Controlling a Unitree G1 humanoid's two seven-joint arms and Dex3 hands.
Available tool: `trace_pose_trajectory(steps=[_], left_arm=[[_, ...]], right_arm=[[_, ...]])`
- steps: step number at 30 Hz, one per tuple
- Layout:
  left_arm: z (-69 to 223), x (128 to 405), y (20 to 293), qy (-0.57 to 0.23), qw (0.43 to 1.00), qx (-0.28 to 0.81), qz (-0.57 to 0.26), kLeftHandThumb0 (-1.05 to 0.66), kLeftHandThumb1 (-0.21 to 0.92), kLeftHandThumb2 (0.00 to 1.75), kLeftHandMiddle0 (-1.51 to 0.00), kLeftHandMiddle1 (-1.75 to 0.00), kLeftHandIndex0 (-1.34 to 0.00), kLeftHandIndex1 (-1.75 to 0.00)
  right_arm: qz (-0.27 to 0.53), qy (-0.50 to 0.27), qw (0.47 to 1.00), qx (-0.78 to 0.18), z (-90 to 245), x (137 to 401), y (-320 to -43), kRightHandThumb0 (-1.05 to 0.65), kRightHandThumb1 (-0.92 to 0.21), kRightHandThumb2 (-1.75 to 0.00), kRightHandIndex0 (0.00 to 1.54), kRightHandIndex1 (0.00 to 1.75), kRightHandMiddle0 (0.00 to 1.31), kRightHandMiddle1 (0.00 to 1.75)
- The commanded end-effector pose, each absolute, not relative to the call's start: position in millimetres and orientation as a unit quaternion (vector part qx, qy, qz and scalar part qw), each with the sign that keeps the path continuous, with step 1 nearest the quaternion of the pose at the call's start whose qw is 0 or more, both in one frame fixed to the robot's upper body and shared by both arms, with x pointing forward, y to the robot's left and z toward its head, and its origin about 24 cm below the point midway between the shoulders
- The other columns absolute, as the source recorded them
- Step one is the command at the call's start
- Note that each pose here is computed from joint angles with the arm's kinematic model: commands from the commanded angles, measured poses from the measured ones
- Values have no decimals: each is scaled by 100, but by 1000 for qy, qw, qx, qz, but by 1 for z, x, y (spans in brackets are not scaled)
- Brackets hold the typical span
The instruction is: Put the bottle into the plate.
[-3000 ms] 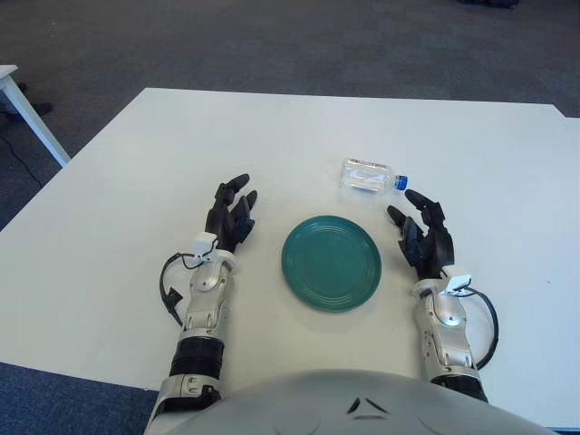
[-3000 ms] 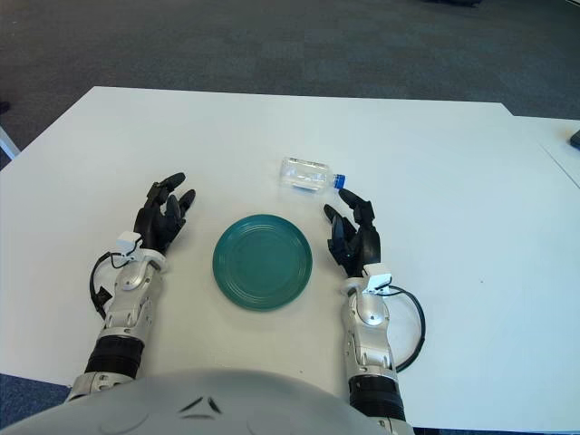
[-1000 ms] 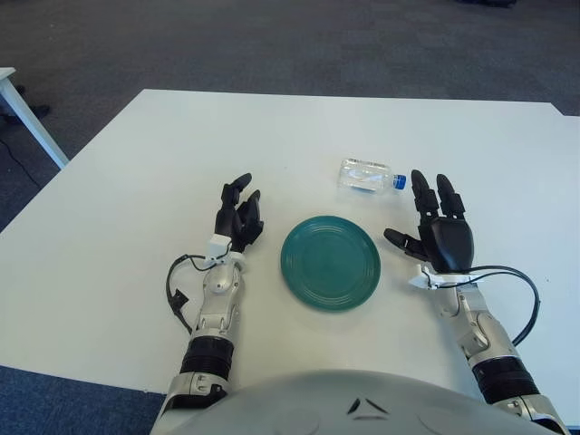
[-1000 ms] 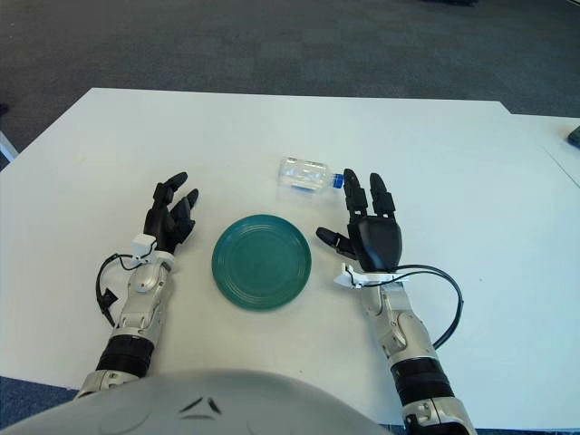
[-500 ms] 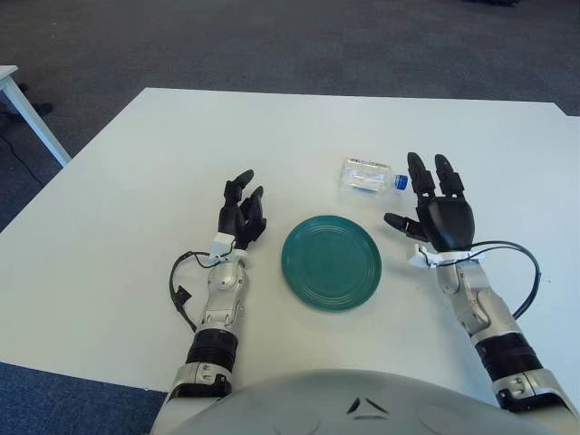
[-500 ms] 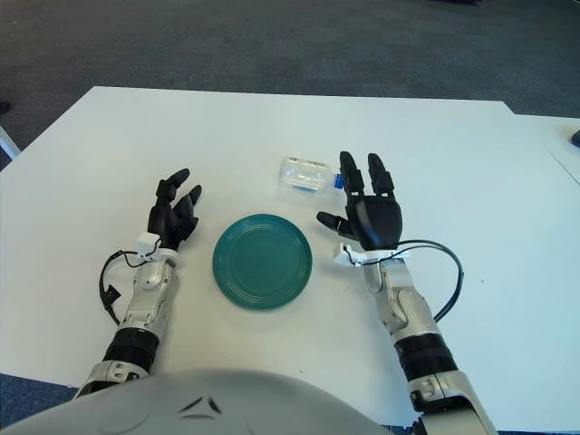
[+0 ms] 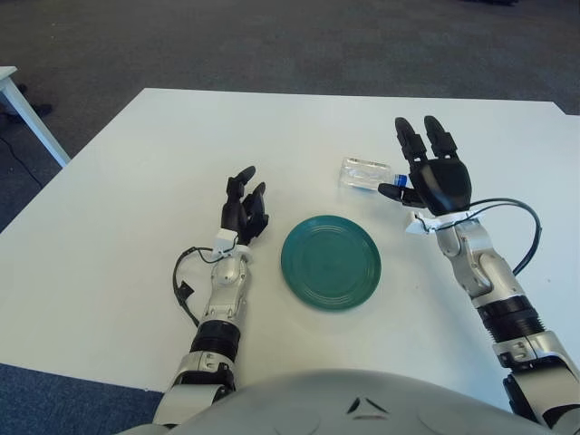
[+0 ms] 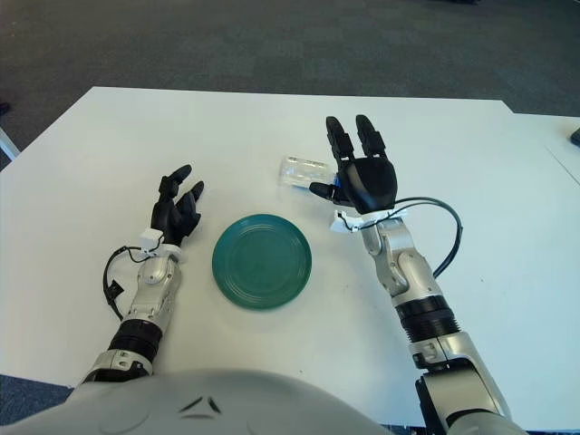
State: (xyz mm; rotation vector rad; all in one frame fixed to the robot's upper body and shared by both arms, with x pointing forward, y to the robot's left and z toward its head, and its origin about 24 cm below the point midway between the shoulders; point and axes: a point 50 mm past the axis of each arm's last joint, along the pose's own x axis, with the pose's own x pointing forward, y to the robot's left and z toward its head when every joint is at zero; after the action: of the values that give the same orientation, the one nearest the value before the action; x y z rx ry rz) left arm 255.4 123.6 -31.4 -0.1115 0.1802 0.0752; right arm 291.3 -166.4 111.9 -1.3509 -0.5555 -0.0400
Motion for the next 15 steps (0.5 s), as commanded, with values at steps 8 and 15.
trace_pose_trajectory(steps=[8,15], left_arm=[[-62,228,113,175,982,-60,39,-79,92,65,-66,-3,-6,-81],[-51,225,107,159,984,-68,35,-75,92,60,-69,-6,-6,-94]], right_arm=[[37,-233,724,-648,122,308,-160,-105,-92,-69,0,0,0,0],[69,-237,711,-659,118,320,-151,-105,-92,-71,0,0,0,0]])
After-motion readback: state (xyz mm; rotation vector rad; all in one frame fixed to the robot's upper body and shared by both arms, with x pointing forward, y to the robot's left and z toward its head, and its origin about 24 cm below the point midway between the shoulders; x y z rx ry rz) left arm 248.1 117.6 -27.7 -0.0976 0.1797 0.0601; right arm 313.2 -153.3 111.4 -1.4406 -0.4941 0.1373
